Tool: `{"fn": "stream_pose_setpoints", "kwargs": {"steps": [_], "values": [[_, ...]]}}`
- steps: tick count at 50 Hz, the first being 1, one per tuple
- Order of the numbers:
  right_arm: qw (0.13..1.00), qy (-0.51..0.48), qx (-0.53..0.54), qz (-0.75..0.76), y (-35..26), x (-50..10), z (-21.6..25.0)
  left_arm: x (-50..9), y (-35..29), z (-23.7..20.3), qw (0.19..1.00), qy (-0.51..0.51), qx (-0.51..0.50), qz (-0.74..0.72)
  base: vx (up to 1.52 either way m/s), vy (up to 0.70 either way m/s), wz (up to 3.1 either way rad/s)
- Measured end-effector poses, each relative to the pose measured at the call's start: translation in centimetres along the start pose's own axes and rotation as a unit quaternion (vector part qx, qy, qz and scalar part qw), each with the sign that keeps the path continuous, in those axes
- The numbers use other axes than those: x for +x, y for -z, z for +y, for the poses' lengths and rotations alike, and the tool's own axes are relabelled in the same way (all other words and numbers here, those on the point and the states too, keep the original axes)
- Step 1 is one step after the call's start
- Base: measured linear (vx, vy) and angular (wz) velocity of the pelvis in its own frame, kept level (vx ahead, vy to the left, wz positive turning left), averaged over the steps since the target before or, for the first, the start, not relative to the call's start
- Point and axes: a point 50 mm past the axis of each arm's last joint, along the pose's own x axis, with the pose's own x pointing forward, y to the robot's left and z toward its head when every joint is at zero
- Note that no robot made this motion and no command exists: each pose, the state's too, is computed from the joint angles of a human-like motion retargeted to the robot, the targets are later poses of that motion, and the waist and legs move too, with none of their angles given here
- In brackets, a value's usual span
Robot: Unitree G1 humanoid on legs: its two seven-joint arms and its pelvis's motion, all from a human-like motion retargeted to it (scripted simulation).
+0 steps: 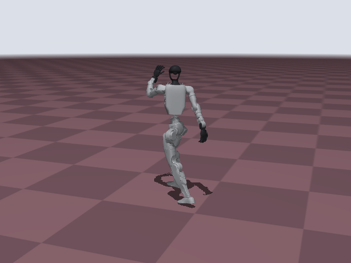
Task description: Kungfu
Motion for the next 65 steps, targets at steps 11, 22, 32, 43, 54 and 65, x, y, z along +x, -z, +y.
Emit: {"fn": "stream_pose_setpoints", "kwargs": {"steps": [11,22,32,43,54,65], "values": [[0.907,0.021,-0.184,-0.379,-27.3,-10.0,1.0,-9.6,-2.3,-7.1,0.977,0.092,-0.081,0.175,-0.03,-0.17,2.07],[0.711,-0.295,-0.375,-0.516,-35.5,-21.1,19.8,-29.1,-12.8,-10.9,0.828,0.353,-0.127,0.417,-0.24,-0.27,1.32],[0.499,-0.581,-0.628,-0.134,-16.4,-16.0,41.3,-40.2,-19.5,-4.8,0.702,0.516,-0.004,0.491,-0.12,-0.05,0.68],[0.438,-0.561,-0.703,-0.013,-10.6,-12.3,40.2,-40.7,-19.8,-3.1,0.694,0.478,0.064,0.535,0.08,0.11,0.43],[0.546,-0.544,-0.607,-0.194,-13.7,-13.9,41.9,-41.1,-17.9,0.0,0.676,0.49,0.186,0.518,0.28,0.09,0.0],[0.347,-0.617,-0.629,-0.32,-10.8,-24.2,47.5,-44.2,-21.1,11.9,0.532,0.388,0.278,0.699,0.61,0.72,0.55]]}}
